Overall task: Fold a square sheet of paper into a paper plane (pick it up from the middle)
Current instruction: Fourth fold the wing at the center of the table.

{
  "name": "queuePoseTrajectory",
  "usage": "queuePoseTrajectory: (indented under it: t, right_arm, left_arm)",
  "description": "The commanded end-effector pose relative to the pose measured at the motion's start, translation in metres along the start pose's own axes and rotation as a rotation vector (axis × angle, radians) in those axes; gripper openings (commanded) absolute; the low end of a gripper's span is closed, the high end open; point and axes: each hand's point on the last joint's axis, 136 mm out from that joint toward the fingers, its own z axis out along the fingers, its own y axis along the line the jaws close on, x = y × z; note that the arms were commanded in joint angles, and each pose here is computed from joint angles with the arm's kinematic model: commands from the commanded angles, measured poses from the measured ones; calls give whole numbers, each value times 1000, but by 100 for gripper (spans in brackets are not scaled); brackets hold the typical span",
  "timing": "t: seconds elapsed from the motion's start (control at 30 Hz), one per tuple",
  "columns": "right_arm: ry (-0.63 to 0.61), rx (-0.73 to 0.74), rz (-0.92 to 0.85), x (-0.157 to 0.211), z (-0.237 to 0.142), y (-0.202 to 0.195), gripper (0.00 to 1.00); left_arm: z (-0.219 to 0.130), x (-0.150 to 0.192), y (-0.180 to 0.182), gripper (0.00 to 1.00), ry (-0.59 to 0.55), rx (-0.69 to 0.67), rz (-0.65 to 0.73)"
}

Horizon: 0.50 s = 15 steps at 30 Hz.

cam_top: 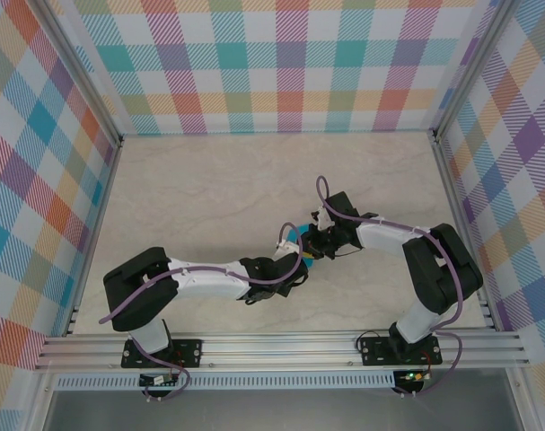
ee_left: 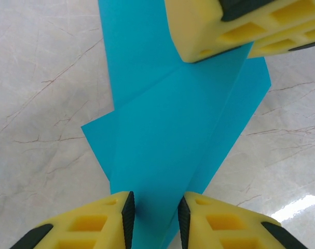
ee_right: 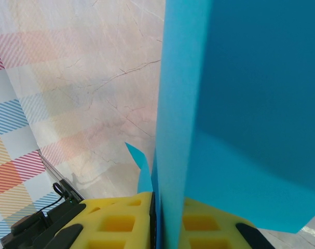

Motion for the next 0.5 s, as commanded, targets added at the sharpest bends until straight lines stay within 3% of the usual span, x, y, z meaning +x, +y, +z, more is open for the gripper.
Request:
queuePoseTrajectory:
  t: [0.0, 0.23, 0.47]
  right_arm:
    - [5, 1, -9, -2, 1, 4, 15]
    - [2, 2, -9, -2, 0, 5, 16]
    - [3, 8, -7, -2, 1, 4, 16]
  left_arm:
    - [-1, 0, 0, 29, -7, -44, -9]
    - [4, 5, -5, 16, 12, -36, -2]
    - [1, 2, -6, 14, 0, -24, -16]
